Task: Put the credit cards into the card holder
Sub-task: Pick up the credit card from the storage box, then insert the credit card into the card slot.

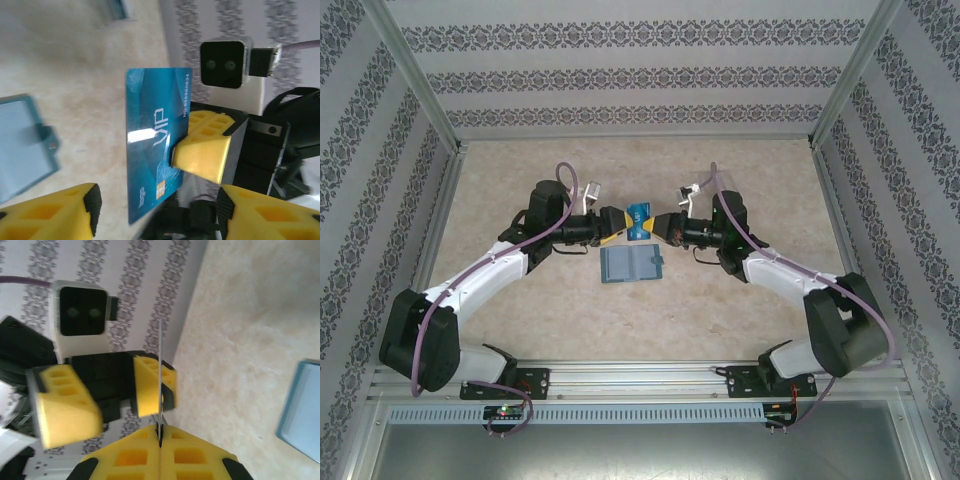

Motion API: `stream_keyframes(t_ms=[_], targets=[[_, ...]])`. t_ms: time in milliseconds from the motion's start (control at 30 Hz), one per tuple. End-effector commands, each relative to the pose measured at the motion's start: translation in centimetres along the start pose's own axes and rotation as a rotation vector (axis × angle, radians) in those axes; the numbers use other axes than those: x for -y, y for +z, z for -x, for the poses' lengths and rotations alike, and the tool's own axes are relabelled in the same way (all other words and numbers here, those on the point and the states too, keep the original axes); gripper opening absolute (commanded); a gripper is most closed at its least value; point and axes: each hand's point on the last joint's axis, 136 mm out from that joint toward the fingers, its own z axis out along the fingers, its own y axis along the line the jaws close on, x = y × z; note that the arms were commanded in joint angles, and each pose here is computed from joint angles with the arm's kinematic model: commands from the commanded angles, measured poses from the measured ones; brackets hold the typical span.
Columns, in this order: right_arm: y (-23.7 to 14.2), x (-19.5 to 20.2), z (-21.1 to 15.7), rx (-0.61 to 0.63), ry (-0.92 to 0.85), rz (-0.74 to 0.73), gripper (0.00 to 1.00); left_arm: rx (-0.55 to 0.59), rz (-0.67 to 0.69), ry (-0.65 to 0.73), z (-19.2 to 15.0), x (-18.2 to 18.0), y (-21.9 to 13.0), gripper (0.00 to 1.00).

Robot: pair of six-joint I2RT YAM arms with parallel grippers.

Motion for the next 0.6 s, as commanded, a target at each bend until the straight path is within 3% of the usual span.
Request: stream_keyframes(t_ms=[0,267,567], targets=[[0.6,4.8,-2.1,-0.091,0.007,-0.097,0.0,0.017,0.288,-0.042,-0.8,-6.1,-1.3,0.67],[3.0,12.4,-3.7,-0.176,0.083,-0.19,0.0,-0.033,0.622,0.001,-2.9,-14.6,-1.7,0.69],[3.5,14.2,-3.7,-0.192,0.092,-0.217,0.0,-0.077,0.679,-0.003,-3.5,-18.1,0.3,0.68]])
